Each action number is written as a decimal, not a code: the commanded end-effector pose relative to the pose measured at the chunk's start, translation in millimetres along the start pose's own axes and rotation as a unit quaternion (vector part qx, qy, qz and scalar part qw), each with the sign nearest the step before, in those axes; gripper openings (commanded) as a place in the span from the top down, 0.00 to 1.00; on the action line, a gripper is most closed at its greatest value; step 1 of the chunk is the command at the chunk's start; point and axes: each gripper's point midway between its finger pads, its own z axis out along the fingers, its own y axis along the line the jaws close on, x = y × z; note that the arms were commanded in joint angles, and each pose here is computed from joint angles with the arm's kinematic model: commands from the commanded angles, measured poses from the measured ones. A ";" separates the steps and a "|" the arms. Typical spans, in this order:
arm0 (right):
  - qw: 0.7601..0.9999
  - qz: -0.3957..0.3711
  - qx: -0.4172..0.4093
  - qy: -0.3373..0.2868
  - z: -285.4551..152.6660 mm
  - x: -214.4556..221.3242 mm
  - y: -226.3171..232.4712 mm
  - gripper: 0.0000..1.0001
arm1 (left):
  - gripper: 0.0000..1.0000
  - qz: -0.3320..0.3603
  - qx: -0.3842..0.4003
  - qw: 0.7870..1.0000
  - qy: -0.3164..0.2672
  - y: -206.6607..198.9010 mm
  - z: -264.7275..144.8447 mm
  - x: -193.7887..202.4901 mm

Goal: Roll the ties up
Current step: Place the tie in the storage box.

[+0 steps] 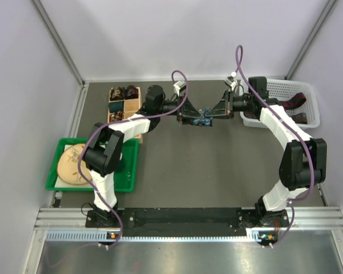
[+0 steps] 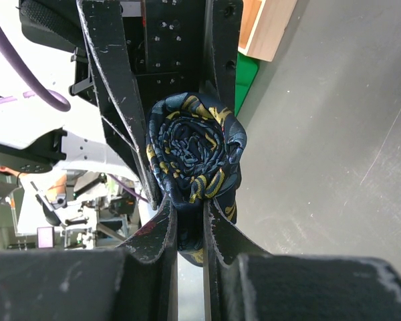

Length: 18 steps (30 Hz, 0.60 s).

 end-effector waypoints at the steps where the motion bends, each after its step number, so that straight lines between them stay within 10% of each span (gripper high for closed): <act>1: 0.999 -0.034 -0.007 0.006 -2.2 5.6 18.4 0.88 | 1.00 0.094 0.029 0.995 0.003 -26.2 1.3 -3.6; 6: 0.999 -0.048 0.006 0.003 -11.2 1.7 19.2 0.64 | 1.00 0.128 -0.048 0.990 0.026 -0.1 -19.5 -0.2; 12: 0.997 -0.072 0.028 -0.012 -31.0 -7.6 19.3 0.06 | 1.00 0.257 -0.151 0.952 0.077 19.9 -67.0 -2.7; 18: 0.990 -0.100 0.095 -0.016 -50.1 -19.7 5.5 0.01 | 1.00 0.266 -0.259 0.923 0.101 28.3 -130.4 -12.9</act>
